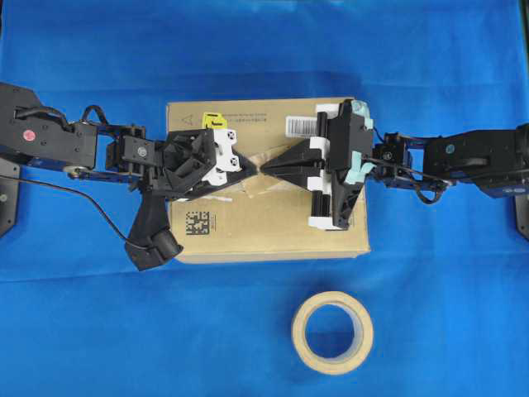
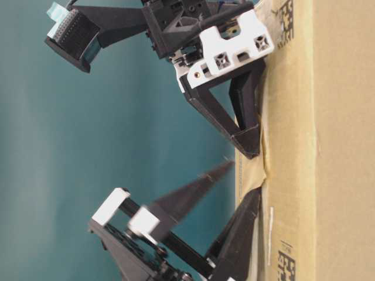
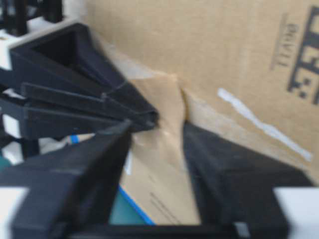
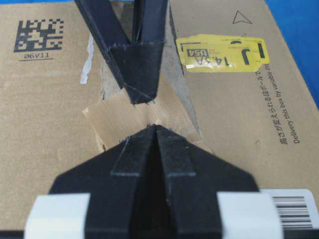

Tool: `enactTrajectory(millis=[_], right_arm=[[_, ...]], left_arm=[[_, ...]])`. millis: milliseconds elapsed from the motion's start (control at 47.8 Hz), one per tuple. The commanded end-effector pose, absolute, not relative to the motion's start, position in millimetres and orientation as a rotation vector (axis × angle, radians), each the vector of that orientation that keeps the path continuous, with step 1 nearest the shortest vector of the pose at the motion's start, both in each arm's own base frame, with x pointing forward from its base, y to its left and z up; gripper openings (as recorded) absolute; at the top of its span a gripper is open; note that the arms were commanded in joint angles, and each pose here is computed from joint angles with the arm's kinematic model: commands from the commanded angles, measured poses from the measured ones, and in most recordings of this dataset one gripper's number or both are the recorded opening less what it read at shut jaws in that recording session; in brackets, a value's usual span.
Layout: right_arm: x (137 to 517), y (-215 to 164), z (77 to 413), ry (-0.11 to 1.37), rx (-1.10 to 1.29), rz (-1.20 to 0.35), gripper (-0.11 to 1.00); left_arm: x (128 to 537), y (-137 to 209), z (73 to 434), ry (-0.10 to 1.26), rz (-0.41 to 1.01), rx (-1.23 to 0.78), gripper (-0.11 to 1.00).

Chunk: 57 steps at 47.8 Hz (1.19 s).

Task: Apply tape along the seams of the closed cardboard box to seal it securely.

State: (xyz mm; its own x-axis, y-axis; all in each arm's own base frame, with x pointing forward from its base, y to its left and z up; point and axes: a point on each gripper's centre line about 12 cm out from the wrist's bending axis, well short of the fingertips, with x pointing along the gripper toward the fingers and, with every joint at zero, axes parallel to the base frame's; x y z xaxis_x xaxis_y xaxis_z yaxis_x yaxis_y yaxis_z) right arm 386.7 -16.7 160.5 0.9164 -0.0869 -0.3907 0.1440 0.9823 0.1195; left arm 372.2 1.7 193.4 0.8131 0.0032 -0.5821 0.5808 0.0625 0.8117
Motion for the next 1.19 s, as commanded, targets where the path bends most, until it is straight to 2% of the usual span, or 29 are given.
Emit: enactTrajectory(millis=[0,105,167,815,1024,1171], right_arm=[[388.9,-16.6,165.9,0.385,0.148,-0.118,0.01],[388.8,-16.6,165.8,0.387,0.148,-0.118,0.01],[388.5,-16.5,165.1,0.393,0.149,-0.117,0.01],[385.9,-16.1,160.8,0.421,0.151,-0.117,0.01],[385.8,-16.0,161.3,0.421,0.15,-0.116,0.01],[385.4,-15.5,160.8,0.422,0.151,-0.116,0.01]], left_arm=[[376.8,1.1,208.4,0.465,-0.433,1.461,0.51],[378.6,1.1,212.1,0.458,-0.426,1.463,0.7],[378.7,1.1,214.0,0.459,-0.427,1.462,0.74],[374.7,0.1,216.2,0.658,-0.624,1.406,0.72],[374.0,0.1,225.2,0.644,-0.61,1.409,0.72],[370.9,-1.2,246.0,0.559,-0.528,1.417,0.72]])
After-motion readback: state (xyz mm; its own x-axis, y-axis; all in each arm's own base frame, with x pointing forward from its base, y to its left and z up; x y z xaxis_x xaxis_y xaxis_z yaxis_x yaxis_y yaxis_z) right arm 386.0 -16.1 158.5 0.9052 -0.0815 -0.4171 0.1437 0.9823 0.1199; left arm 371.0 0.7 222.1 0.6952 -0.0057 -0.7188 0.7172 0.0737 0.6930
